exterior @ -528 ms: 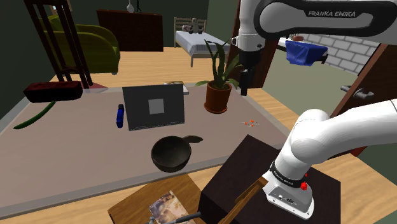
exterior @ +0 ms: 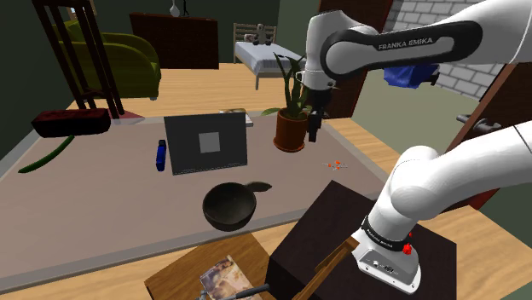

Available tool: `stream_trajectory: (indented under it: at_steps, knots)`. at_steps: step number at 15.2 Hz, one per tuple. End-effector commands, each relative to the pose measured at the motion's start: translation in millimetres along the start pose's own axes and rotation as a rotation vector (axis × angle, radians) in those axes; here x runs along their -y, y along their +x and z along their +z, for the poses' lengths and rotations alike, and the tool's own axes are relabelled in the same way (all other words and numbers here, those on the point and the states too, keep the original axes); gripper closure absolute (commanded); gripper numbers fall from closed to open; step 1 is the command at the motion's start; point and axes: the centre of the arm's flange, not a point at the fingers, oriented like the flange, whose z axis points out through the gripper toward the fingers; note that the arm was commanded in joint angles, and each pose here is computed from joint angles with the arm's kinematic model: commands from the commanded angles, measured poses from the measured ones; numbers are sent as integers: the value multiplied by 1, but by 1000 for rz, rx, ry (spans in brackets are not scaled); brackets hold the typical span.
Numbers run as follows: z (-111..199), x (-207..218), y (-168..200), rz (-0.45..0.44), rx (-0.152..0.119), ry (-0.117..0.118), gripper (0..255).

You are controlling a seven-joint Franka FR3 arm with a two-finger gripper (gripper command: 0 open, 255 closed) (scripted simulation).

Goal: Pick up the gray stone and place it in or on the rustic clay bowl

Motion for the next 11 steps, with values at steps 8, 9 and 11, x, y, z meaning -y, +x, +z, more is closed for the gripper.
stream_trajectory:
  at_steps: [8, 9, 11]
  knots:
    - [91, -13, 70, -153, -48, 44, 0]
    - [101, -14, 78, -170, -53, 49, 0]
    - [121, -15, 95, -204, -63, 59, 0]
